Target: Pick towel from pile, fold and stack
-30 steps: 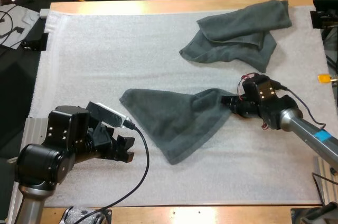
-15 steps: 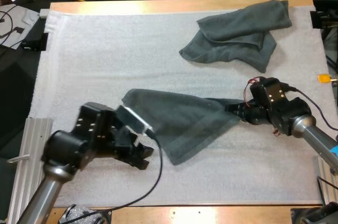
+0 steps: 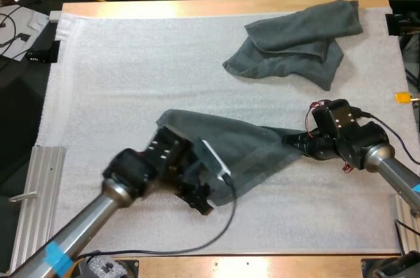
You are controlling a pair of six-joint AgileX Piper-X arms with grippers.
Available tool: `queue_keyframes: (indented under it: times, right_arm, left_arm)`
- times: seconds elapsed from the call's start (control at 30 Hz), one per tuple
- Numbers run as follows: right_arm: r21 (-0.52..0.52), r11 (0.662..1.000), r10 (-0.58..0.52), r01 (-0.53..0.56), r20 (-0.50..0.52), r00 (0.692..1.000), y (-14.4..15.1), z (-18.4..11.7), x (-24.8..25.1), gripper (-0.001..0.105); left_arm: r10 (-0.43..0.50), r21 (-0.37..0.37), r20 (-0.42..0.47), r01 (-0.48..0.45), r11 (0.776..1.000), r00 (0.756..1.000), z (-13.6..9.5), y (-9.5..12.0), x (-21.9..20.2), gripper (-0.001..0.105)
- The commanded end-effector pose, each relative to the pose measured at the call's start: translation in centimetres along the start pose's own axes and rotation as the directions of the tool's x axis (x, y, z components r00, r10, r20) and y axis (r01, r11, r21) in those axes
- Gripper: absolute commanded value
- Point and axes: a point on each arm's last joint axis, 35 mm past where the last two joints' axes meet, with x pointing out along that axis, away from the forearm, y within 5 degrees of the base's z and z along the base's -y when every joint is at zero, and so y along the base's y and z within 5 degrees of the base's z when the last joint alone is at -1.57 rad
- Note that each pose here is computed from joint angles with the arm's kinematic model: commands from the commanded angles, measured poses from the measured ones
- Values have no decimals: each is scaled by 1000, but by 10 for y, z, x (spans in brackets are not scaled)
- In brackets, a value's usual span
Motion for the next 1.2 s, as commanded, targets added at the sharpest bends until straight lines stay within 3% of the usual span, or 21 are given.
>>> queue_keyframes:
  times: [0.0,0.2,0.53,0.67,0.73,0.93,1.1,1.17]
  right_arm:
    - [-1,1000,4,-4,-5,1000,0,0,-2,0]
    - [1,1000,5,-5,-19,1000,-1,-2,-3,0]
    - [-2,1000,4,-4,-31,1000,-1,-4,-3,0]
    - [-3,1000,1,-1,-17,1000,-1,-2,-3,0]
    - [-5,1000,-2,2,-21,1000,0,-3,-2,0]
    - [-6,1000,-5,5,-22,1000,0,-3,-2,0]
    - [-4,1000,-5,5,-19,1000,-1,-2,-3,0]
    - [-6,1000,-2,2,-22,1000,-1,-3,-3,0]
  left_arm:
    - [64,91,-46,-59,994,997,7,-12,25,57]
    - [149,127,-129,-132,983,980,13,-12,66,57]
    - [167,111,-221,-145,983,961,15,0,113,54]
    - [175,119,-240,-150,982,955,13,1,117,46]
    - [186,122,-249,-160,980,950,13,1,118,37]
    - [197,123,-277,-169,978,941,10,2,119,26]
    - [212,123,-290,-184,975,933,10,3,118,2]
    - [216,122,-293,-188,975,931,11,3,115,0]
